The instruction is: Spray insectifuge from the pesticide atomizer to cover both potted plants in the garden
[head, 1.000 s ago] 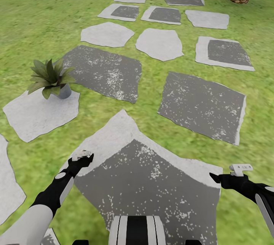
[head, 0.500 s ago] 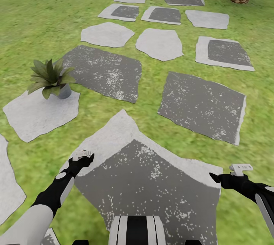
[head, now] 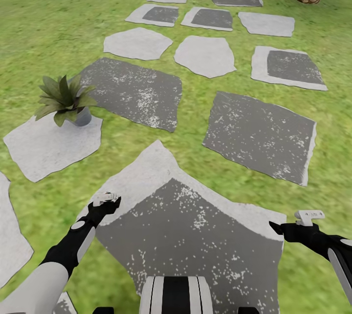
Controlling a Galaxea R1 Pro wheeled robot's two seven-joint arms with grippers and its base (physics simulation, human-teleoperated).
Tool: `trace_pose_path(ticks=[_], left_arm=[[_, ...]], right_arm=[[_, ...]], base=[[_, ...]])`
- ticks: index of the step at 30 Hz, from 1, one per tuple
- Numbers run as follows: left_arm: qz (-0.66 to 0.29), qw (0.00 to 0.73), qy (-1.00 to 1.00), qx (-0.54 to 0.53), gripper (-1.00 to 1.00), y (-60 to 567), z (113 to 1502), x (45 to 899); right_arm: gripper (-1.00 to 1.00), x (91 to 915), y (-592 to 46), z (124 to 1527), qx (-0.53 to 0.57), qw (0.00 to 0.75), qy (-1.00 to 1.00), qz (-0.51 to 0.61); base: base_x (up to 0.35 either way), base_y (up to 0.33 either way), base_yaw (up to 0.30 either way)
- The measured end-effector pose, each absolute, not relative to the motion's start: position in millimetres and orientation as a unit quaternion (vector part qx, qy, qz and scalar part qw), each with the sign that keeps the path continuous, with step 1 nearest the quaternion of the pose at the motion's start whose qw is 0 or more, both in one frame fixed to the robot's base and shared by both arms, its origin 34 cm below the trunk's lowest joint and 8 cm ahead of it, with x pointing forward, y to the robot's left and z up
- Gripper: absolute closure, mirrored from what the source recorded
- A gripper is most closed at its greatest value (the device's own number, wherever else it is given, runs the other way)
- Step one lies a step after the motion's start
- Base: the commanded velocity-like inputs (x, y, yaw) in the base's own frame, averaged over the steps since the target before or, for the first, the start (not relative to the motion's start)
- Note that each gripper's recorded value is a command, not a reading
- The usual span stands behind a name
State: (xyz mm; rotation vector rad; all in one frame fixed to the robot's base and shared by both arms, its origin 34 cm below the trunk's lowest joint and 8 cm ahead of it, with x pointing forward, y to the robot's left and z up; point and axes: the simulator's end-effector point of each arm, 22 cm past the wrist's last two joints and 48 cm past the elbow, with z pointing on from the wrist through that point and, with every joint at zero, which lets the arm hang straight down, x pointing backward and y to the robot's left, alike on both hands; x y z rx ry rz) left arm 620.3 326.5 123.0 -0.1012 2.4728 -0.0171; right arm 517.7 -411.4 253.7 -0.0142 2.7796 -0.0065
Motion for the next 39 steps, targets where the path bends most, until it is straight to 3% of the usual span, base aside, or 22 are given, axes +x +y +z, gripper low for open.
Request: trace_pose_path(ticks=[35, 36, 39], left_arm=[[-0.003, 0.335, 0.941, -0.040, -1.00, 332.1, 132.7, 626.7], [-0.003, 0.336, 0.941, -0.040, 1.00, 332.2, 132.8, 626.7], [-0.003, 0.336, 0.941, -0.039, 1.00, 332.4, 133.0, 627.1]], right_arm=[[-1.00, 522.1, -411.6, 261.1, -0.005, 0.188, 0.982, -0.003], [-1.00, 522.1, -411.6, 261.1, -0.005, 0.188, 0.982, -0.003], [-1.00, 521.8, -411.6, 261.1, -0.005, 0.188, 0.982, -0.003]], base=[[0.000, 0.000, 0.000], [0.000, 0.000, 0.000], [0.000, 0.000, 0.000]])
